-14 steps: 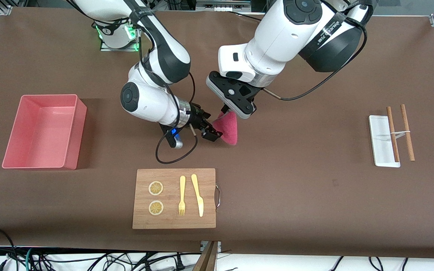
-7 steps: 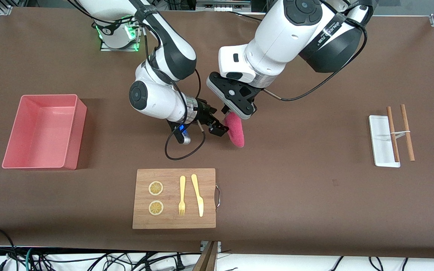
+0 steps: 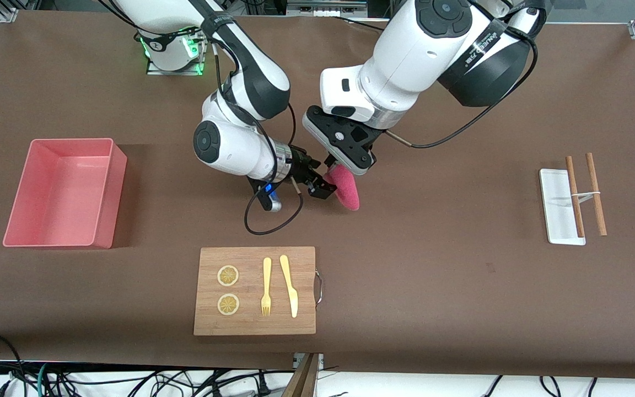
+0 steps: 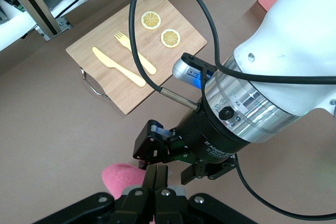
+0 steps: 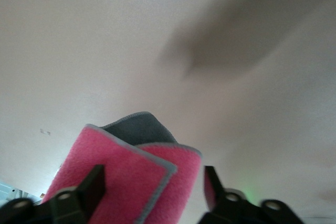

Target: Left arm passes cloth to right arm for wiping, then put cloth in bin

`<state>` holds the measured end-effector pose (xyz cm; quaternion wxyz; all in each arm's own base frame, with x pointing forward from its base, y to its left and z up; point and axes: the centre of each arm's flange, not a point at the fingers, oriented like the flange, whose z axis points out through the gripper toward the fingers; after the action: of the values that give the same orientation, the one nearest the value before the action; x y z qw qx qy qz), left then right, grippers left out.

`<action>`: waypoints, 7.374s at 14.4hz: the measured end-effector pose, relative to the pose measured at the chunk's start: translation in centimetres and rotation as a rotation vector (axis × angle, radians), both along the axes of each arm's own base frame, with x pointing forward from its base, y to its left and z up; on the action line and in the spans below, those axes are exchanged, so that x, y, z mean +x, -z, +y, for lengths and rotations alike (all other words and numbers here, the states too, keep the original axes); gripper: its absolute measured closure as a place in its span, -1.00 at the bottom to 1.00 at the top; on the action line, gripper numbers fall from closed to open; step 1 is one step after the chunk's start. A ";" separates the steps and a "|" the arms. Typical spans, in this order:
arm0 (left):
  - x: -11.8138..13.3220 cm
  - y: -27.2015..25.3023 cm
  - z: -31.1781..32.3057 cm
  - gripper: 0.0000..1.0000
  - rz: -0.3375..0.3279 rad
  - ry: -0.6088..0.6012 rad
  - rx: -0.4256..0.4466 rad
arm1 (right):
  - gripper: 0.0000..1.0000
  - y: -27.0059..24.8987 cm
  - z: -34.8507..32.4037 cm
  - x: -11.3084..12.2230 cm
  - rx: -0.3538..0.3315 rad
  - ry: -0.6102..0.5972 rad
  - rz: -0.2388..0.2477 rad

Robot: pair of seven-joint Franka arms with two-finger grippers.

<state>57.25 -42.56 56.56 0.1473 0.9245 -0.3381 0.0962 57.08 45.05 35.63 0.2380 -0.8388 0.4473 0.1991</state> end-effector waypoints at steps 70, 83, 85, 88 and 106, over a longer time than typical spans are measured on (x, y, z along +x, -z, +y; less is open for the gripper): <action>-3.5 -4.6 40.8 -1.00 0.189 -0.724 0.288 | 0.96 -1.9 -39.0 6.3 -0.333 -1.261 0.050; -3.7 -3.4 38.5 -1.00 0.182 -0.698 0.333 | 0.96 8.6 -15.5 4.4 -0.354 -0.893 -0.063; -3.7 -3.4 38.4 -1.00 0.182 -0.696 0.334 | 0.96 8.0 -11.4 3.1 -0.338 -0.824 -0.075; -3.7 -3.4 38.3 -1.00 0.182 -0.695 0.334 | 0.96 5.1 -6.8 2.4 -0.300 -0.736 -0.103; -3.7 -3.3 38.2 -1.00 0.182 -0.693 0.335 | 0.96 2.4 -38.4 8.4 -0.181 -1.106 0.036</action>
<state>53.56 -4.34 59.90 -0.0172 0.9998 -0.0025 0.0013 65.47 6.61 33.20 0.0175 -0.9621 -0.0399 0.2692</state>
